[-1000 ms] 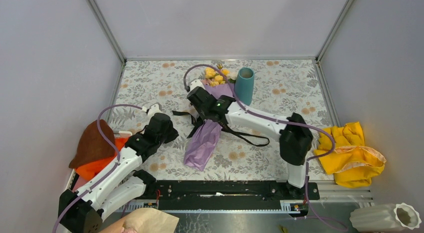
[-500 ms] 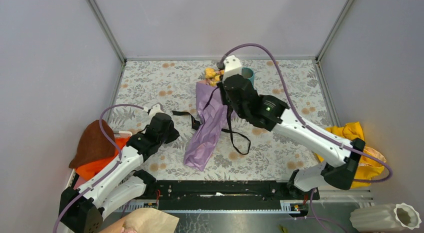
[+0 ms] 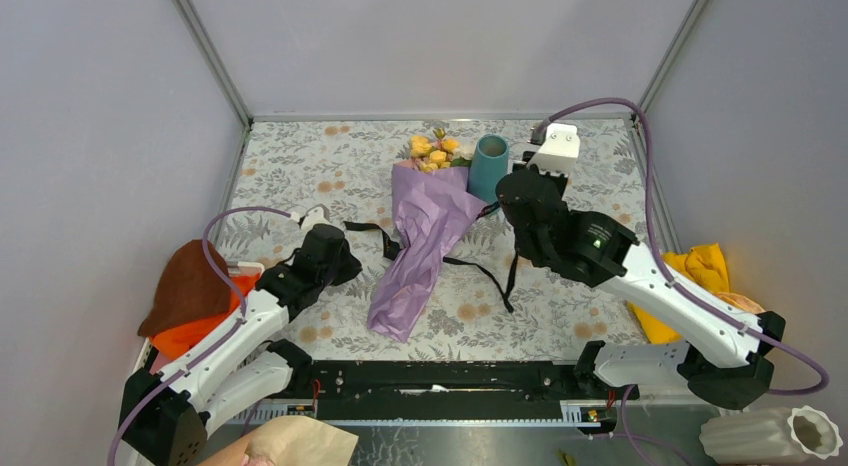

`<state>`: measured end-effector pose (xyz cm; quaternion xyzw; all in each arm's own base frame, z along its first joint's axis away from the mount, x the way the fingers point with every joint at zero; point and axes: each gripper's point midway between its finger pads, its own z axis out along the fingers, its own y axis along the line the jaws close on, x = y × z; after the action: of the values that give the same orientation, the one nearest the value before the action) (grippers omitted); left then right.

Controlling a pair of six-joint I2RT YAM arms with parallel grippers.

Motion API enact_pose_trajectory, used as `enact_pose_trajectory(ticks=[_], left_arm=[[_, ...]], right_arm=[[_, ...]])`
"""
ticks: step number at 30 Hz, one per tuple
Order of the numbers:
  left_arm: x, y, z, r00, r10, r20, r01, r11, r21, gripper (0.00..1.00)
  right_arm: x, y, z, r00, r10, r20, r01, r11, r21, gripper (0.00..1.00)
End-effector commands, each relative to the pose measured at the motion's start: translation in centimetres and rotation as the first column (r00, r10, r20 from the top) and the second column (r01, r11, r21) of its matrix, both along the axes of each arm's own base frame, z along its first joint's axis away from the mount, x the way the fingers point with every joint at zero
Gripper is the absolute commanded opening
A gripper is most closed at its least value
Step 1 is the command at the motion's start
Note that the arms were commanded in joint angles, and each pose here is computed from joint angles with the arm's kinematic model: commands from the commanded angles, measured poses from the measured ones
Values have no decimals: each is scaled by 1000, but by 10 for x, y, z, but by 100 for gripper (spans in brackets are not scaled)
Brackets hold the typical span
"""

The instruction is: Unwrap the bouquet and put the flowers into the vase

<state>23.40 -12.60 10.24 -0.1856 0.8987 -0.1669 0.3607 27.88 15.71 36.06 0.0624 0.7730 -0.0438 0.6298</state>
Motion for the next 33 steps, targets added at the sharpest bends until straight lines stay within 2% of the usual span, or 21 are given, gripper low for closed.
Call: enact_pose_trajectory(ticks=[1, 4, 6, 9, 13, 16, 20, 24, 27, 33], left_arm=[[6, -6, 6, 999, -9, 33, 10, 1000, -22, 0], [6, -7, 6, 999, -12, 34, 13, 1000, -26, 0], [6, -8, 7, 999, -13, 37, 14, 999, -29, 0], [7, -8, 7, 999, -15, 35, 16, 999, -30, 0], [7, -10, 8, 999, -19, 34, 20, 999, -35, 0], [7, -8, 13, 999, -15, 44, 17, 999, -33, 0], [8, -1, 32, 997, -1, 71, 2, 1000, -11, 0], [7, 10, 58, 991, 29, 127, -30, 1000, 9, 0], [7, 17, 72, 987, 46, 157, -49, 999, 18, 0], [4, 25, 80, 983, 72, 166, -78, 997, 30, 0]], right_arm=[[-13, -48, 16, 977, -199, 81, 199, 980, 10, 36], [-16, -58, 22, 968, -234, 97, 236, 972, -12, 57], [-16, -58, 23, 969, -230, 94, 232, 973, -17, 62], [-13, -49, 21, 977, -195, 82, 196, 981, -10, 63], [-3, -7, 4, 1000, 3, 18, -3, 1000, -25, 63], [4, 25, -28, 993, 94, -77, -97, 995, -38, 63], [1, 67, -81, 950, 205, -236, -205, 978, 26, 63], [-8, 108, -127, 879, 363, -309, -334, 931, 146, 66], [-7, 119, -153, 852, 368, -373, -342, 930, 136, 66], [0, 119, -171, 850, 331, -410, -316, 943, 106, 65]])
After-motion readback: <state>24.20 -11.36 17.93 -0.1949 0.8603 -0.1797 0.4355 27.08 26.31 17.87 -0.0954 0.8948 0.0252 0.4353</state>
